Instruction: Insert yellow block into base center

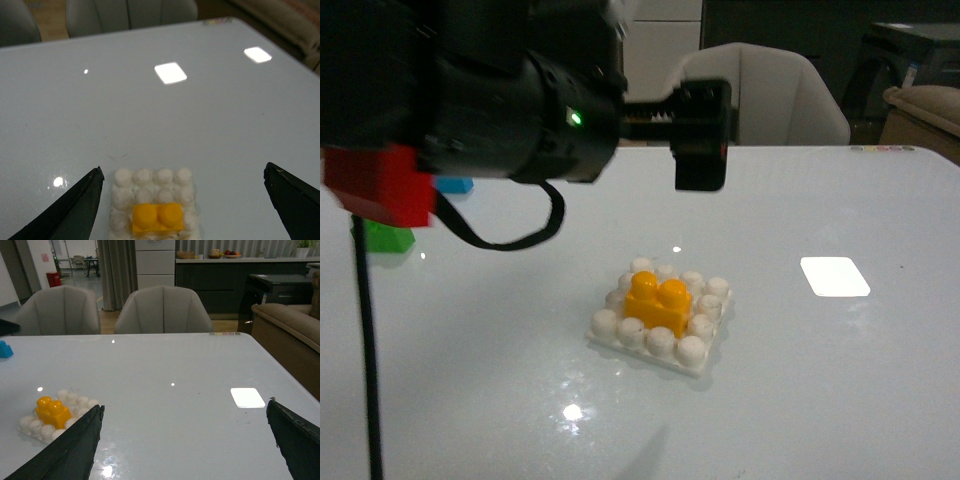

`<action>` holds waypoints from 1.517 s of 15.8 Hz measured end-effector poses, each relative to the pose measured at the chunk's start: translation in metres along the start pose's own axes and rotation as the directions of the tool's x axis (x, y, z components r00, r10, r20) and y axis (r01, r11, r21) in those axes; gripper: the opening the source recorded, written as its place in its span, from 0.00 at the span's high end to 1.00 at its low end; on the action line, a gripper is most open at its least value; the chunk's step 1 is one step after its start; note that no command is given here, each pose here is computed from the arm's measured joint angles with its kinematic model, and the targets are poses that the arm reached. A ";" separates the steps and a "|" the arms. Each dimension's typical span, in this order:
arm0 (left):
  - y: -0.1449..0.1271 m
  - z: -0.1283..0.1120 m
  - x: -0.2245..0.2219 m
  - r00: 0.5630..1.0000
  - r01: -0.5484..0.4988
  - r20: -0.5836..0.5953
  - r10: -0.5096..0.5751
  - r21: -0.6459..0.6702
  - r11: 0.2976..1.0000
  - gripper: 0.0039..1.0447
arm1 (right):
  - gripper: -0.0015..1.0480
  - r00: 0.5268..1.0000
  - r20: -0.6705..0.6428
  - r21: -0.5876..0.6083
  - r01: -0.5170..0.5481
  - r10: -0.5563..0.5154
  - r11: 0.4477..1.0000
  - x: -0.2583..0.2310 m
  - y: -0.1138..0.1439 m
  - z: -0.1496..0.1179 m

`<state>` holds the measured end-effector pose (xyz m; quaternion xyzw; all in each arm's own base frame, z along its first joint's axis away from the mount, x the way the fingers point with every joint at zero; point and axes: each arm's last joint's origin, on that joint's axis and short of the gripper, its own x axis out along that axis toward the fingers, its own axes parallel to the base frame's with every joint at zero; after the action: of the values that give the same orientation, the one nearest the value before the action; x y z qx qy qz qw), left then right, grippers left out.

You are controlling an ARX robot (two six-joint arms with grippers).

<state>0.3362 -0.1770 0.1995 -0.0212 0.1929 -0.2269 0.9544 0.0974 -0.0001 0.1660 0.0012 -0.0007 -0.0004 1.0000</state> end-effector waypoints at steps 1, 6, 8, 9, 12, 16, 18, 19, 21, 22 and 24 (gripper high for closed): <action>0.004 0.010 -0.030 0.997 0.027 0.067 -0.026 -0.019 0.999 0.06 | 0.06 1.000 0.000 0.000 0.000 0.000 1.000 0.000 0.000 0.000; 0.040 -0.001 -0.153 0.883 -0.305 0.359 0.302 -0.048 0.951 0.26 | 0.06 1.000 0.000 0.000 0.000 0.000 1.000 0.000 0.000 0.000; 0.071 -0.041 -0.201 0.820 -0.459 0.345 0.456 -0.078 0.885 0.49 | 0.06 1.000 0.000 0.000 0.000 0.000 1.000 0.000 0.000 0.000; 0.072 -0.051 -0.211 0.813 -0.458 0.366 0.452 -0.077 0.886 0.61 | 0.06 1.000 0.000 0.000 0.000 0.000 1.000 0.000 0.000 0.000; 0.071 -0.072 -0.221 0.825 -0.436 0.371 0.426 -0.063 0.898 0.96 | 0.06 1.000 0.000 0.000 0.000 0.000 1.000 0.000 0.000 0.000; 0.077 -0.092 -0.235 0.823 -0.437 0.376 0.426 -0.060 0.897 0.99 | 0.06 1.000 0.000 0.000 0.000 0.000 1.000 0.000 0.000 0.000; 0.074 -0.101 -0.238 0.827 -0.434 0.370 0.423 -0.059 0.899 0.99 | 0.06 1.000 0.000 0.000 0.000 0.000 1.000 0.000 0.000 0.000; 0.074 -0.104 -0.240 0.826 -0.435 0.370 0.425 -0.059 0.898 0.99 | 0.06 1.000 0.000 0.000 0.000 0.000 1.000 0.000 0.000 0.000; 0.072 -0.108 -0.244 0.824 -0.435 0.376 0.424 -0.059 0.898 0.99 | 0.06 1.000 0.000 0.000 0.000 0.000 1.000 0.000 0.000 0.000; 0.071 -0.111 -0.245 0.825 -0.435 0.374 0.424 -0.059 0.898 0.99 | 0.06 1.000 0.000 0.000 0.000 0.000 1.000 0.000 0.000 0.000; 0.070 -0.118 -0.246 0.820 -0.435 0.385 0.423 -0.059 0.898 0.99 | 0.06 1.000 0.000 0.000 0.000 0.000 1.000 0.000 0.000 0.000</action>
<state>0.1196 -0.0001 0.1697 -0.0068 -0.0037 -0.0006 1.0000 0.0974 -0.0001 0.1660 0.0010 -0.0009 -0.0004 1.0000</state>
